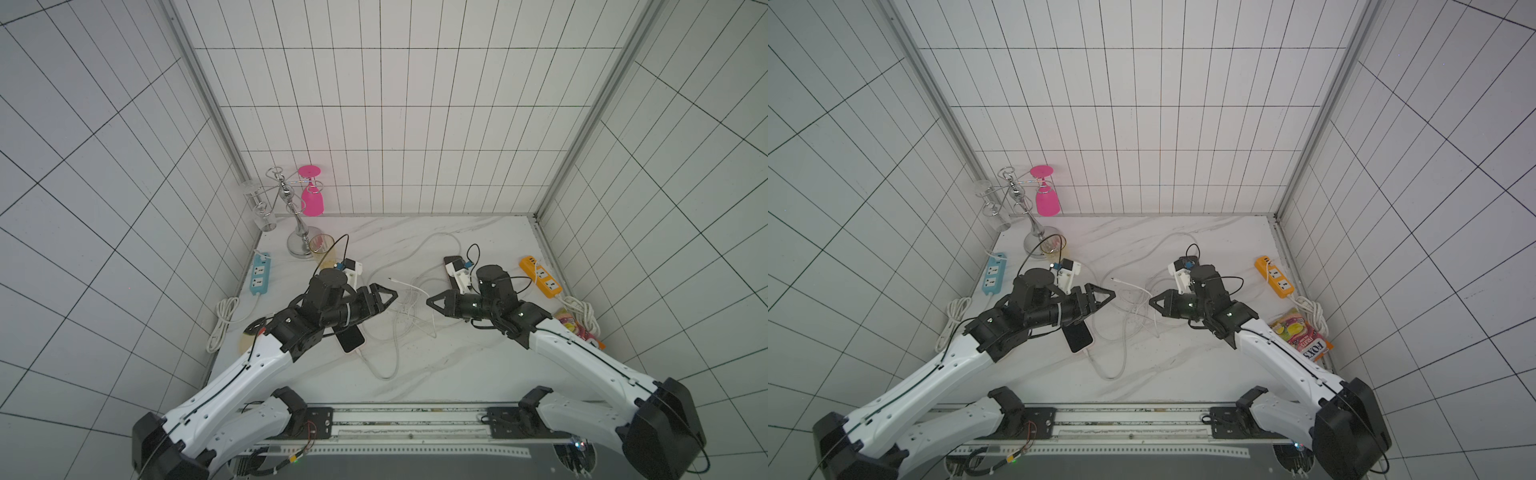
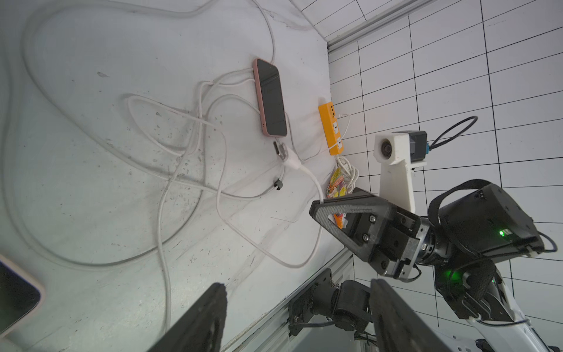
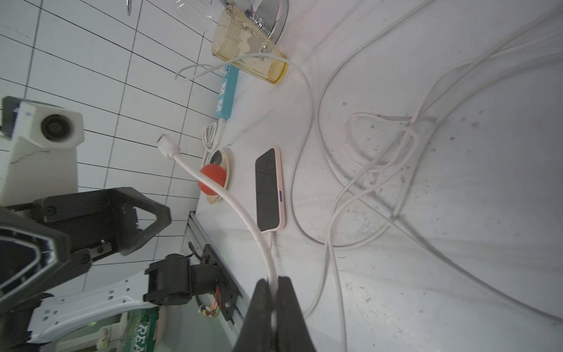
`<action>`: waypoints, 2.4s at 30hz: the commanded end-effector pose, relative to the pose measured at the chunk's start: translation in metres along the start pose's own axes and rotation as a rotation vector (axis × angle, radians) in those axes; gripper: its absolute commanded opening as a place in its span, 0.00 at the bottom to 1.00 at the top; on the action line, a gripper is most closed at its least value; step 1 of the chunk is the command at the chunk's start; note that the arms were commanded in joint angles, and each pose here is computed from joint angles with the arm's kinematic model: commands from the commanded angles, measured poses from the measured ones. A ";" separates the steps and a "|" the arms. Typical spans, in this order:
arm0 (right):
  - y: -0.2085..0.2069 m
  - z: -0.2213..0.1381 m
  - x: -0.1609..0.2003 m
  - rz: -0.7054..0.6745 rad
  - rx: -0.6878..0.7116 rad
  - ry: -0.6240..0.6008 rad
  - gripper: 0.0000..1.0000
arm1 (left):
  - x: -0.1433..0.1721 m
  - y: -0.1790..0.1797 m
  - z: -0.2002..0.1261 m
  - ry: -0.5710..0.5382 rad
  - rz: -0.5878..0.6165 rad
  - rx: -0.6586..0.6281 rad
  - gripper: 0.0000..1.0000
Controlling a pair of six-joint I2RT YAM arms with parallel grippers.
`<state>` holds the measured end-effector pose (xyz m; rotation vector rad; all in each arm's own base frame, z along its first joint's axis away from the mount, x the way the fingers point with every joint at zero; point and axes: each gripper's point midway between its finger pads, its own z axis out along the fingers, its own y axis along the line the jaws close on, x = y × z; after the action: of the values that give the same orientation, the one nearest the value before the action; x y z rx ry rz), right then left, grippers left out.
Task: Plug the charging cable into the phone
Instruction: Pick up the charging cable from the center of the board.
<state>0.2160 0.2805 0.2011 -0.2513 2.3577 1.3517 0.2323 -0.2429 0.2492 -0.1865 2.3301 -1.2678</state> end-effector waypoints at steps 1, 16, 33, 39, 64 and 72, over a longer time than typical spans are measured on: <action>0.018 -0.006 -0.002 0.087 -0.081 -0.003 0.00 | -0.032 -0.030 -0.001 -0.118 0.035 0.052 0.71; 0.019 -0.025 -0.010 0.069 -0.047 -0.105 0.00 | -0.046 -0.047 0.035 -0.147 0.005 -0.084 0.50; 0.024 -0.028 -0.012 0.064 -0.059 -0.112 0.00 | -0.062 -0.048 0.050 -0.166 0.034 -0.169 0.31; 0.025 -0.029 -0.011 0.062 -0.063 -0.111 0.00 | -0.060 -0.046 0.056 -0.148 0.032 -0.175 0.22; 0.038 -0.055 -0.005 -0.333 -0.028 -0.098 0.68 | -0.050 -0.093 0.026 -0.092 0.416 -0.013 0.00; 0.092 -0.074 0.015 -0.551 -0.258 0.011 0.71 | -0.009 -0.133 -0.016 -0.042 0.733 0.302 0.00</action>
<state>0.1692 0.2627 0.2864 -0.7393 1.9915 1.3083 0.2381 -0.2954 0.3561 0.4647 1.9923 -1.1366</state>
